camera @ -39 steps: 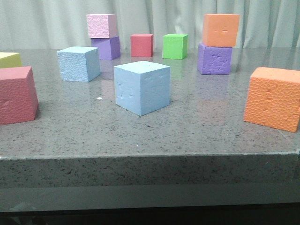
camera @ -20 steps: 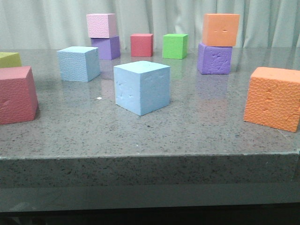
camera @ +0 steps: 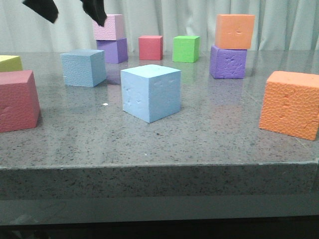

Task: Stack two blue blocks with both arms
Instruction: 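Lower the left gripper onto the other light-blue cube and grasp it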

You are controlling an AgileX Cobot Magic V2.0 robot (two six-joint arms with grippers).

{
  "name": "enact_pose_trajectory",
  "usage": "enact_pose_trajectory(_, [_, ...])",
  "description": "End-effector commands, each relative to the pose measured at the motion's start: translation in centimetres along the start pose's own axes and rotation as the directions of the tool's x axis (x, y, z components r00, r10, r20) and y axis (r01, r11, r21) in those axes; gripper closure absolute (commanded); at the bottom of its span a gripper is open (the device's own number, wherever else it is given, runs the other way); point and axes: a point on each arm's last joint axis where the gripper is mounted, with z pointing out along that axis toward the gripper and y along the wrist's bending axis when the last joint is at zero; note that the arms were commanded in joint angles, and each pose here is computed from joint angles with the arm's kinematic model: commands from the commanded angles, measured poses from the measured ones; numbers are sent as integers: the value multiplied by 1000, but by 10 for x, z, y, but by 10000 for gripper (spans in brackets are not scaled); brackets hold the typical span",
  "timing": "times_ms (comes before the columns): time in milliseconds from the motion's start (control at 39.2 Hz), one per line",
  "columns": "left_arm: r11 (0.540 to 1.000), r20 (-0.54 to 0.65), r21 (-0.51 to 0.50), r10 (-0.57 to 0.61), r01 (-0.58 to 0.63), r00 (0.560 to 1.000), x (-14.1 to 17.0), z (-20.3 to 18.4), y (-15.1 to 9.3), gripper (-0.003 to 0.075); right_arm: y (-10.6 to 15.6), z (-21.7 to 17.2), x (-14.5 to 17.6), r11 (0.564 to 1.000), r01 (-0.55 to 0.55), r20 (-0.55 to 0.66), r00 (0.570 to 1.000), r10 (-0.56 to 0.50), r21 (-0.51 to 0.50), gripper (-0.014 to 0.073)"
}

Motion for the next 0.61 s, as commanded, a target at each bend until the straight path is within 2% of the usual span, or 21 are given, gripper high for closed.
enact_pose_trajectory(0, [1000,77,13,7,-8,997,-15,-21,-6,28,-1,-3,-14,1000,-5,104,995,4,9,666])
enact_pose_trajectory(204, [1000,-13,13,7,-7,1000,-9,-3,-7,28,-1,-3,-14,1000,-5,104,995,4,10,666])
enact_pose_trajectory(586, [1000,-57,27,-7,9,998,-4,13,-7,29,-1,-3,-14,1000,-5,105,994,4,10,666])
